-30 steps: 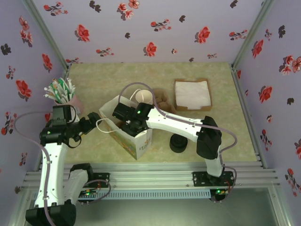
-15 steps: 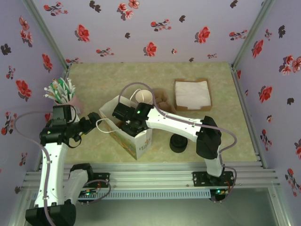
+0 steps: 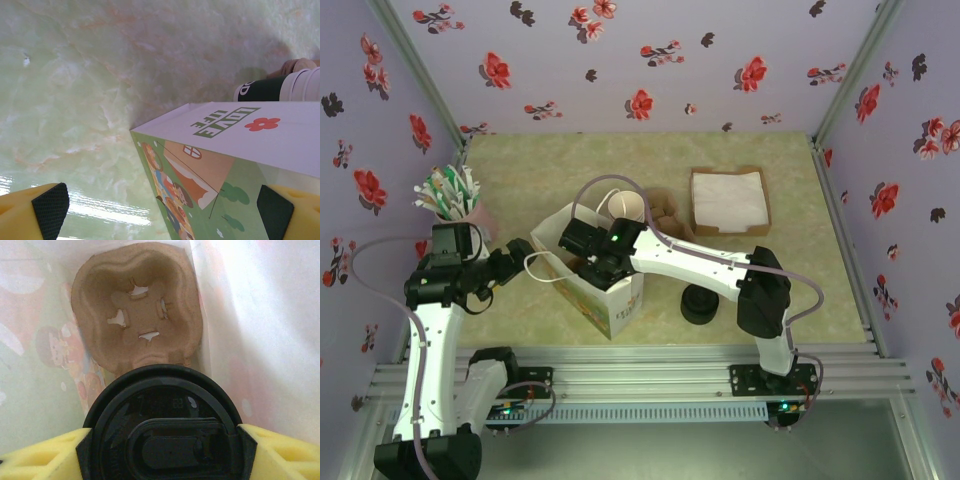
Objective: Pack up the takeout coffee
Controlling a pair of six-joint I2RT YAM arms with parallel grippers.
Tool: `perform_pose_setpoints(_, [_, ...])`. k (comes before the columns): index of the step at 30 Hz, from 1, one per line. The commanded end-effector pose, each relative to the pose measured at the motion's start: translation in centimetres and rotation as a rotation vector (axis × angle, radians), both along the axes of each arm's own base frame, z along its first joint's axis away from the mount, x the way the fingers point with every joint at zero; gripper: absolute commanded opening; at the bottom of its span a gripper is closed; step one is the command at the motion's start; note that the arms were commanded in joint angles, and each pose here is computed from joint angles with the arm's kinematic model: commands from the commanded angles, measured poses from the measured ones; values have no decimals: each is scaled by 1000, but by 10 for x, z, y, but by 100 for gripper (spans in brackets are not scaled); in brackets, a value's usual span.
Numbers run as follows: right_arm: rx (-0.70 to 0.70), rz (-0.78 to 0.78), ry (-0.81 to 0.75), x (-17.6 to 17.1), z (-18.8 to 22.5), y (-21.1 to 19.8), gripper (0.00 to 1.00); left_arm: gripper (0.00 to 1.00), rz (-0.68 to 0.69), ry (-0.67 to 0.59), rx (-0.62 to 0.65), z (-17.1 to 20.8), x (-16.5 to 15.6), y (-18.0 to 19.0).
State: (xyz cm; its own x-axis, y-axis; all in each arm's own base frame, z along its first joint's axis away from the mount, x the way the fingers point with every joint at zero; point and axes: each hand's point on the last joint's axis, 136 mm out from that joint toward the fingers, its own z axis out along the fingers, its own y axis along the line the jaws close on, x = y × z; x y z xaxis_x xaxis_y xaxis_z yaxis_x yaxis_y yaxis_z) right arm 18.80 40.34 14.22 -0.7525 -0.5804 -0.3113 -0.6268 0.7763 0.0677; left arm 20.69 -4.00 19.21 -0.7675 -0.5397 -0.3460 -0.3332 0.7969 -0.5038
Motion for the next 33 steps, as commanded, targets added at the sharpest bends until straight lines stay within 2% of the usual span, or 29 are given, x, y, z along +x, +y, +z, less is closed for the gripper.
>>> perform_pose_setpoints(1, [-137, -5, 151, -29, -41, -21, 70, 99, -26, -3, -4, 0, -1, -4])
perform_pose_setpoints(33, [-229, 19, 182, -34, -18, -36, 72, 99, -26, -3, 0, 0, -1, -3])
